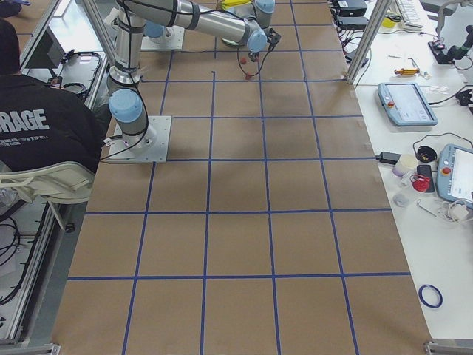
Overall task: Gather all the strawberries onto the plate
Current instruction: 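Carry the last strawberry toward the plate and open the right gripper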
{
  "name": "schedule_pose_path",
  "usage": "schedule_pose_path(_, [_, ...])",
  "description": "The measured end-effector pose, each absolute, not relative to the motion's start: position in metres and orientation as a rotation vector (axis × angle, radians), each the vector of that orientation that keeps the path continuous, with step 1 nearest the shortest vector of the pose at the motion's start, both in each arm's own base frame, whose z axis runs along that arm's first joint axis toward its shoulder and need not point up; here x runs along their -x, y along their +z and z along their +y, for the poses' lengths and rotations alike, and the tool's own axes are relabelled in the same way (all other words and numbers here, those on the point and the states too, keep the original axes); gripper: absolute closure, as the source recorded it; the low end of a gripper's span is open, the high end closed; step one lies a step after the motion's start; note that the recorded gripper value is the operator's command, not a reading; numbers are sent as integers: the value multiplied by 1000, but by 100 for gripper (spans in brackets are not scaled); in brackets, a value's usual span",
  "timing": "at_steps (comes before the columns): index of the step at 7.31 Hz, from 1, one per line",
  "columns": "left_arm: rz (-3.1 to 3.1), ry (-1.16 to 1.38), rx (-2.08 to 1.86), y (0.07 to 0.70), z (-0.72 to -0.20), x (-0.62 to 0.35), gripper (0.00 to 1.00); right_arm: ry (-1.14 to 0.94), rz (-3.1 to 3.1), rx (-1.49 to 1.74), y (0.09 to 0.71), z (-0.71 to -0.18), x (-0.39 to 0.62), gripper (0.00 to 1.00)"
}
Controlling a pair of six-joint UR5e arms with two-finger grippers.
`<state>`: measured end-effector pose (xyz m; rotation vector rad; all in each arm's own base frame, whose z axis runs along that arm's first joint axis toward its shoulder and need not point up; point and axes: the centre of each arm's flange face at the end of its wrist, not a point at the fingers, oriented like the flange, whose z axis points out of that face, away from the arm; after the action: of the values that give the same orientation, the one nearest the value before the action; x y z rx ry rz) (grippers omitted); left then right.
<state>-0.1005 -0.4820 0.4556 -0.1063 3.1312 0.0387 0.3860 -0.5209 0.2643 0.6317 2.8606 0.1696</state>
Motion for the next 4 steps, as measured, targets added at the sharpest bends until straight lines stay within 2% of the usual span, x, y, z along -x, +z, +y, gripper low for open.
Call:
schedule_pose_path(2, [3131,36,107,455,-482,100,0,186,2892,-496,235,-506,-418,100])
schedule_pose_path(3, [3131,38,107,454,-481,101,0,196,2900,-470,225,-503,-424,82])
schedule_pose_path(4, [3131,40,106,454,-481,101,0,210,2909,-447,216,-502,-426,78])
